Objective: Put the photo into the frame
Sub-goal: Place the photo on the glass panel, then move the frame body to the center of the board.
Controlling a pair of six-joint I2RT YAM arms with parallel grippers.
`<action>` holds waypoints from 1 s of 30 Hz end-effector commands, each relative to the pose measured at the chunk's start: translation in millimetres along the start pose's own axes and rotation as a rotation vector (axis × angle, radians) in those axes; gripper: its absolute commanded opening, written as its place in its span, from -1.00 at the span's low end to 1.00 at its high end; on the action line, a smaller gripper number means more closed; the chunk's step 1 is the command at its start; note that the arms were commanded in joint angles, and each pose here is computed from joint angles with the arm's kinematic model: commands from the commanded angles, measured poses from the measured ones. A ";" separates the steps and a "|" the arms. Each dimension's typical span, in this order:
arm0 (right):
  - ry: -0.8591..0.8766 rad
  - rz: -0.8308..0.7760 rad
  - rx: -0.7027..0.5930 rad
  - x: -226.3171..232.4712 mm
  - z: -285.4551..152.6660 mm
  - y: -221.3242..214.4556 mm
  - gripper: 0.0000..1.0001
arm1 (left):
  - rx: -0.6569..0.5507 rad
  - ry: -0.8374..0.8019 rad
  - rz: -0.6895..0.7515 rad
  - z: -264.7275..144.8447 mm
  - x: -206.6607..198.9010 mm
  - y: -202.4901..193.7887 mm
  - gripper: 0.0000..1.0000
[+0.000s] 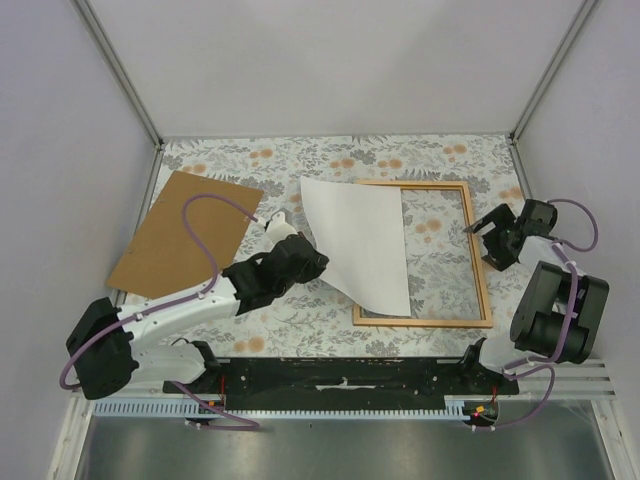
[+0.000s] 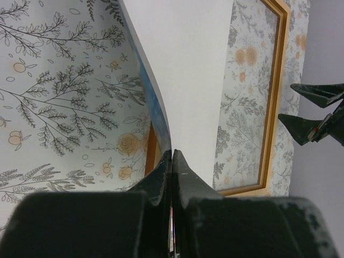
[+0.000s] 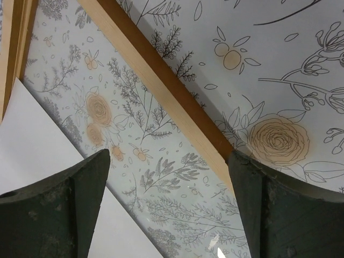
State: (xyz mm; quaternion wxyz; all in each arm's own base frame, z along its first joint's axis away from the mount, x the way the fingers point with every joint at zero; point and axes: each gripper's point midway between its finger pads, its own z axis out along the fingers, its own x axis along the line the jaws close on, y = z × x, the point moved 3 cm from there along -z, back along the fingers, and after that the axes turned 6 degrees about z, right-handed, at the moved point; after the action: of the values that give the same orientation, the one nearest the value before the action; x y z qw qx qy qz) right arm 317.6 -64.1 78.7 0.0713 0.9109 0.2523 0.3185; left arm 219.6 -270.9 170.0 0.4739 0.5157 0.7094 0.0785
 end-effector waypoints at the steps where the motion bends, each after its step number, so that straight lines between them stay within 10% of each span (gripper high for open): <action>1: 0.097 0.035 0.009 9.8 -0.4 -9.1 0.96 | -0.064 -0.049 0.052 -5.1 -1.9 13.4 -0.96; 18: 0.192 -0.036 0.112 58.6 -8.4 -63.7 0.96 | -0.060 -0.127 0.144 -5.8 28.2 24.2 -0.96; 30: 0.042 -0.176 -0.104 61.4 -24.1 -14.8 0.96 | -0.063 -0.132 0.150 3.8 45.3 22.3 -0.96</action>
State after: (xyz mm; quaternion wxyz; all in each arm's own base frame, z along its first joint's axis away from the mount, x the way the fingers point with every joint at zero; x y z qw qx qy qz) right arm 326.3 3.9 104.6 0.0566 0.8822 0.3068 0.3526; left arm 228.3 -225.3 145.8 0.5008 0.5615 0.6518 0.0955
